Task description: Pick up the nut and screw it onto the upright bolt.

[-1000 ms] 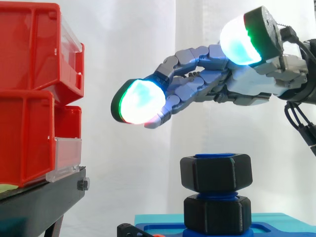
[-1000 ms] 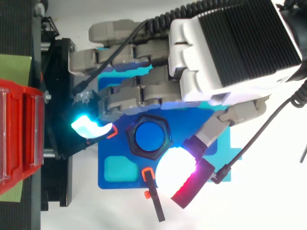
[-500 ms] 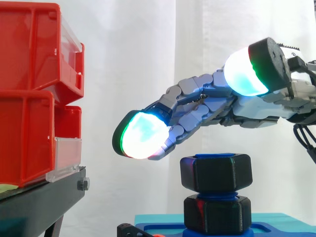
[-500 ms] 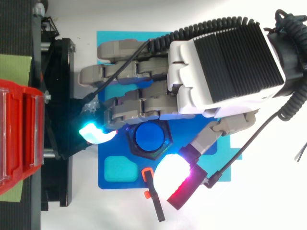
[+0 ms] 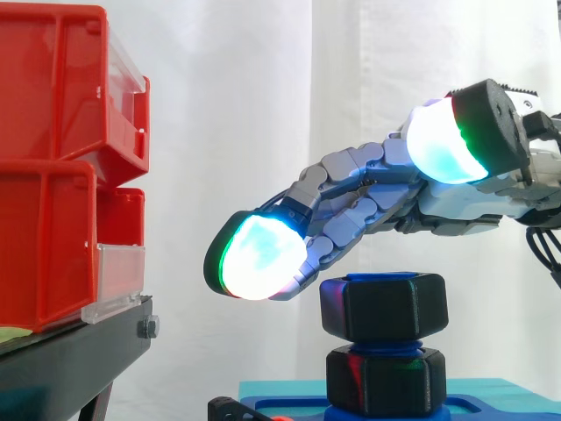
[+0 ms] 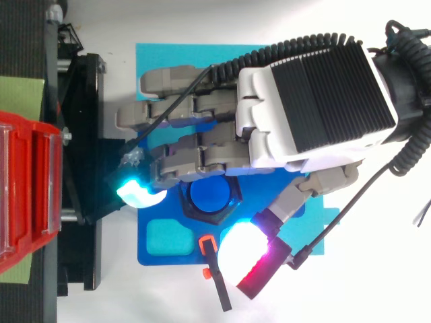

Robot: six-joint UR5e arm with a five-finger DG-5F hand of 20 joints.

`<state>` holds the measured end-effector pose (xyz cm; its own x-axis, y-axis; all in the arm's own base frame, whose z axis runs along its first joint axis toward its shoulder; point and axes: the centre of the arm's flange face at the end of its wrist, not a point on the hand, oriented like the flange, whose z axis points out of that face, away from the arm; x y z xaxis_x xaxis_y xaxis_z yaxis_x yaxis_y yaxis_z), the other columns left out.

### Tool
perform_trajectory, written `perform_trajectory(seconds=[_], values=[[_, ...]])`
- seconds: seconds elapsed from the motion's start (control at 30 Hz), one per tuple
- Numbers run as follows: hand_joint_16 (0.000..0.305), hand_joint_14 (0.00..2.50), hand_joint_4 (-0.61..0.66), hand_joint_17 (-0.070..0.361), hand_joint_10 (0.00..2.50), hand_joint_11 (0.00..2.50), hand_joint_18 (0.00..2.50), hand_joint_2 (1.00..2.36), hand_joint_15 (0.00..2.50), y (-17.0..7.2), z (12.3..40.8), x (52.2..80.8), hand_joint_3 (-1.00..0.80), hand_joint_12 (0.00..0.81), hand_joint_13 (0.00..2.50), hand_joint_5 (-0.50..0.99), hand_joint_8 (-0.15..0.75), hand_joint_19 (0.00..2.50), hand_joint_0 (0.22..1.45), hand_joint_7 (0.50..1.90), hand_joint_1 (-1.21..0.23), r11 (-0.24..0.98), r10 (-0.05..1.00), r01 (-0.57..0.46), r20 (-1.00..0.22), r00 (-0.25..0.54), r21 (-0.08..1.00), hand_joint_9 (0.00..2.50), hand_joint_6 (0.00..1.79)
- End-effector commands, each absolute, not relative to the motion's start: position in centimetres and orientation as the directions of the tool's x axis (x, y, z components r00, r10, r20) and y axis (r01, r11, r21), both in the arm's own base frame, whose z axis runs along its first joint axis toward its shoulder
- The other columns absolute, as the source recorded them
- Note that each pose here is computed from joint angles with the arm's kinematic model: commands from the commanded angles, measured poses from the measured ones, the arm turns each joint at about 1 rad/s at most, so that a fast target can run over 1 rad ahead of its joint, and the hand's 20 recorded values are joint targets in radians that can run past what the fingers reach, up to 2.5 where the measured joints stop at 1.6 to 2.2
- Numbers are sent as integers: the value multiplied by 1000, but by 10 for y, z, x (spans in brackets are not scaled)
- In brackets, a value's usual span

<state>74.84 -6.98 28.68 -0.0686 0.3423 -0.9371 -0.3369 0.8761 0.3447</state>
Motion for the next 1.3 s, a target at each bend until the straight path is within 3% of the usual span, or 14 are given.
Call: perform_trajectory(seconds=[0.0, 1.0, 1.27], values=[[39, 0, 197, 88, 0, 0, 0, 1000, 0, -69, 287, 748, -500, 313, 148, -178, 232, 0, 502, 674, -84, 875, 342, -339, -937, -72, 345, 378, 502], [34, 0, 217, 77, 0, 0, 0, 1000, 0, -86, 285, 741, -500, 302, 222, -166, 251, 0, 509, 719, -133, 870, 304, -376, -948, -96, 318, 439, 502], [33, 0, 214, 75, 0, 0, 0, 1000, 0, -89, 285, 740, -500, 301, 247, -162, 255, 0, 512, 825, -168, 872, 305, -375, -948, -92, 316, 457, 503]])
